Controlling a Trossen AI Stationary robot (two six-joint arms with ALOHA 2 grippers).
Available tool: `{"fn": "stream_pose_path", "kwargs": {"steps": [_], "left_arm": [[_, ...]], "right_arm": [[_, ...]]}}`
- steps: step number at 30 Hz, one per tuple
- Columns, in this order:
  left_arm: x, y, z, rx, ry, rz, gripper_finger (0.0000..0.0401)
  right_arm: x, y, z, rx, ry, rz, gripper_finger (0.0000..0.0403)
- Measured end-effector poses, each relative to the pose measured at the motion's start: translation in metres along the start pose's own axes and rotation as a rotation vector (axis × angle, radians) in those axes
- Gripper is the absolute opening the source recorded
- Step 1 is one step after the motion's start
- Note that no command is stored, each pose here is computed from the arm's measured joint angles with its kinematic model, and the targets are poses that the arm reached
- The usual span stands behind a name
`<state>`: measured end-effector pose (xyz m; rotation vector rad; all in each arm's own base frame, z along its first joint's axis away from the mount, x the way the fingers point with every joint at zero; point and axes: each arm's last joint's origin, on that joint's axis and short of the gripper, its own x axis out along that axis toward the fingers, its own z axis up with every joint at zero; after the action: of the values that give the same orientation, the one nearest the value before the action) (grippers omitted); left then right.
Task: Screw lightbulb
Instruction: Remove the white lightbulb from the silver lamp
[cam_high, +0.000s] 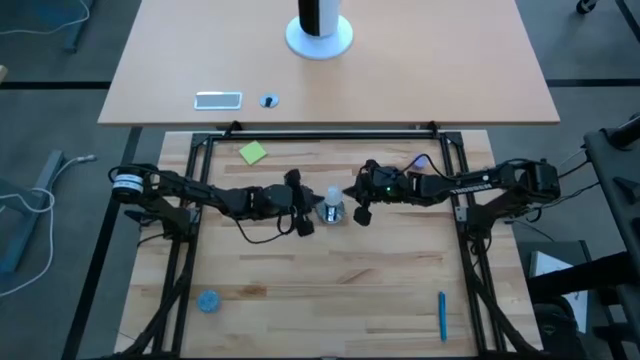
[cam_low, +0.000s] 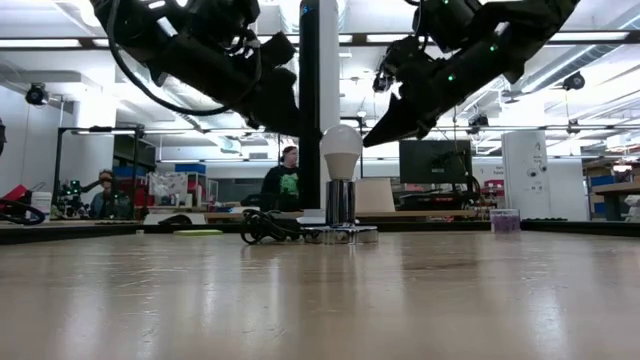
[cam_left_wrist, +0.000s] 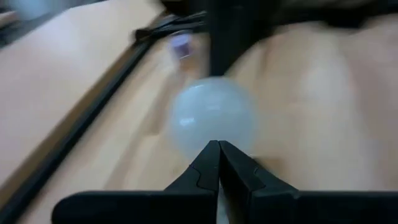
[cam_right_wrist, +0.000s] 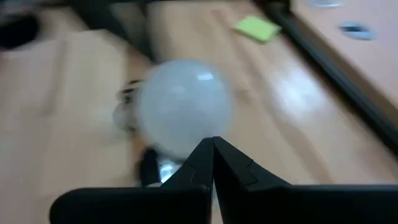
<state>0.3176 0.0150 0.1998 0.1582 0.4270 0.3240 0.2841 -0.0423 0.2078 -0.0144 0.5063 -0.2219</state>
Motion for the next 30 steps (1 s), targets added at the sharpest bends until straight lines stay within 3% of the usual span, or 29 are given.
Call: {"fn": "stream_pose_path", "kwargs": {"steps": [3, 9, 16, 19, 24, 30], "left_arm": [[-0.0007, -0.004, 0.0005, 0.003, -0.008, -0.061, 0.0], [-0.0036, -0.0012, 0.0018, 0.001, 0.002, -0.012, 0.0], [-0.0045, 0.003, 0.001, 0.008, 0.024, 0.1, 0.0], [-0.0004, 0.0046, -0.0007, 0.002, 0.019, 0.111, 0.0], [0.0032, 0.0025, -0.0014, -0.005, 0.0, 0.074, 0.0], [0.0, -0.0022, 0.0019, 0.008, -0.022, 0.008, 0.0]], "right_arm": [[0.0004, -0.0016, 0.0, 0.001, 0.0, -0.054, 0.0], [-0.0022, -0.0019, -0.002, -0.005, 0.031, -0.059, 0.0], [-0.0071, 0.0023, -0.0009, -0.016, 0.035, 0.08, 0.0], [-0.0051, 0.0025, 0.0016, -0.014, 0.004, 0.08, 0.0], [-0.0023, 0.0017, 0.0008, -0.013, 0.001, 0.06, 0.0], [-0.0018, -0.002, 0.0019, -0.01, -0.009, -0.059, 0.0]]}}
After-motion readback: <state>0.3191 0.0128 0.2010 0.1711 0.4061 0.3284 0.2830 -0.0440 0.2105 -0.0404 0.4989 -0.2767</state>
